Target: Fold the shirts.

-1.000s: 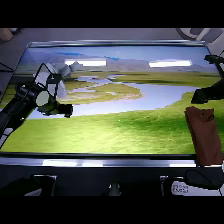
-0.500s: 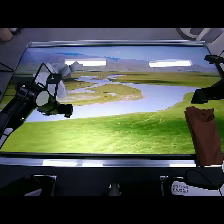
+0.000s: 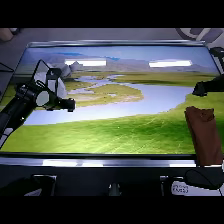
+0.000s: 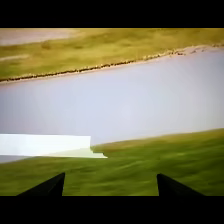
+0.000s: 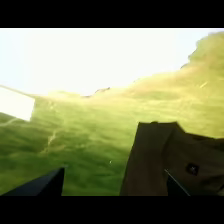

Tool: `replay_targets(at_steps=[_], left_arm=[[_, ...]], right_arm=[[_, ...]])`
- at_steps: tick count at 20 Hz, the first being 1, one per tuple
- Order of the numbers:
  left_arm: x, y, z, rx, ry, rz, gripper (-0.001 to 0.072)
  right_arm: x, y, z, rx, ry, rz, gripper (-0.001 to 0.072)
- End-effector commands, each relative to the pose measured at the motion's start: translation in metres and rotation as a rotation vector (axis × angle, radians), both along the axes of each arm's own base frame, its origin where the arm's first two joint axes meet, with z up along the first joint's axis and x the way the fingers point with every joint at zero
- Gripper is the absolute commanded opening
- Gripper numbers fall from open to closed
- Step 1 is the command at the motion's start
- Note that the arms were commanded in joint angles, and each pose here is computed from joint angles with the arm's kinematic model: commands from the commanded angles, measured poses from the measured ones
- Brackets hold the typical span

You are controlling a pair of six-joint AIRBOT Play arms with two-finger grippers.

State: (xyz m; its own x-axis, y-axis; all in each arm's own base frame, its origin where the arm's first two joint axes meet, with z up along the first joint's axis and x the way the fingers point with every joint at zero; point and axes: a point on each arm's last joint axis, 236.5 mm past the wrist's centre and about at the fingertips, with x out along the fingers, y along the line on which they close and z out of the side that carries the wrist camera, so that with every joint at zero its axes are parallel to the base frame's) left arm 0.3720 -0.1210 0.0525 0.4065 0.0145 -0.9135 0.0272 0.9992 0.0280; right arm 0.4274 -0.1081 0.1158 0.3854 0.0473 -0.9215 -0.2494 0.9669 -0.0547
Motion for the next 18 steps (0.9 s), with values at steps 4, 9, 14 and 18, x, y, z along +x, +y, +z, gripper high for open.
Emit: replay_targets(at_steps=[4, 9, 14, 18], left_arm=[[0.102, -0.024, 0.048, -0.159, -0.417, -0.022, 0.0657], [0.193, 0.085, 0.012, -0.196, -0.272, 0.278, 0.0664], [0.226, 0.106, -0.074, -0.336, -0.087, 0.413, 0.0664], [0.246, 0.093, -0.106, -0.359, -0.119, 0.405, 0.0664]], right_arm=[[0.096, -0.034, 0.075, -0.103, -0.521, -0.108, 0.0692], [0.094, -0.011, 0.065, 0.013, -0.484, -0.093, 0.0691], [0.062, 0.010, -0.010, 0.108, -0.171, -0.038, 0.0611], [0.044, 0.020, -0.056, 0.140, -0.003, 0.059, 0.0627]])
